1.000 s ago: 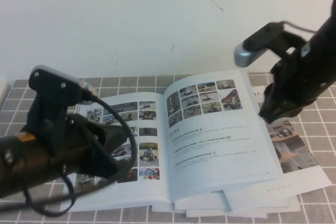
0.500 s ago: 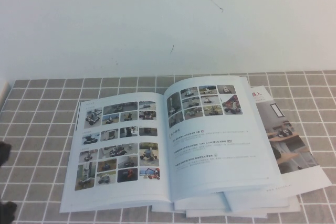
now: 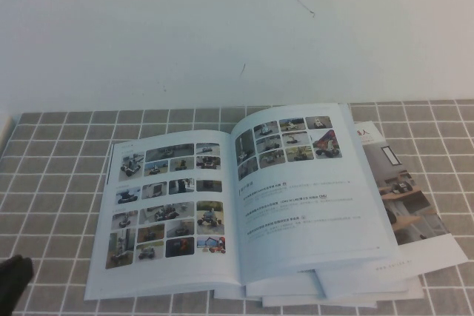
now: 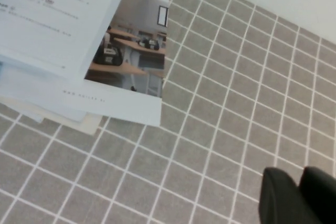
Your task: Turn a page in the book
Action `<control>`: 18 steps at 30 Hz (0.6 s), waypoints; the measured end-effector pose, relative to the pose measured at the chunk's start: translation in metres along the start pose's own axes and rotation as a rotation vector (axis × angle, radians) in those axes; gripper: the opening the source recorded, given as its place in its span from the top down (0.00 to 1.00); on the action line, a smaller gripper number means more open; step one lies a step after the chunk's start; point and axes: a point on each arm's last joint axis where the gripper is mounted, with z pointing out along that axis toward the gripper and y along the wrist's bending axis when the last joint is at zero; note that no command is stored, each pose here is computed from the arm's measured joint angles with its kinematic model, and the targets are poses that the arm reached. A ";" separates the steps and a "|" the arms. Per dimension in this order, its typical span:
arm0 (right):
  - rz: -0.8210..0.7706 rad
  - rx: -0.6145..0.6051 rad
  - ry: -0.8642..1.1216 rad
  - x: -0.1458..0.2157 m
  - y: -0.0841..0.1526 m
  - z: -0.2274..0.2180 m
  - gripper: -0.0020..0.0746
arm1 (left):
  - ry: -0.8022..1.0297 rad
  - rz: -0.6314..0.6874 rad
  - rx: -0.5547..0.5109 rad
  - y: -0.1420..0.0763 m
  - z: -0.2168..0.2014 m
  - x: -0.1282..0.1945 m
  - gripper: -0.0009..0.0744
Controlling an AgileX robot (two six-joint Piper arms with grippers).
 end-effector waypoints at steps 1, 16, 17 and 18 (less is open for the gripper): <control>0.011 -0.013 -0.012 0.009 0.004 0.004 0.87 | -0.011 -0.009 0.011 -0.001 0.002 0.004 0.99; 0.093 -0.162 -0.234 0.082 0.044 0.040 0.97 | -0.094 -0.023 0.067 -0.004 0.015 0.029 0.99; 0.094 -0.163 -0.234 0.082 0.044 0.040 0.97 | -0.094 -0.023 0.067 -0.004 0.015 0.029 0.99; 0.094 -0.163 -0.236 0.082 0.044 0.040 0.98 | -0.094 -0.023 0.067 -0.004 0.015 0.029 0.99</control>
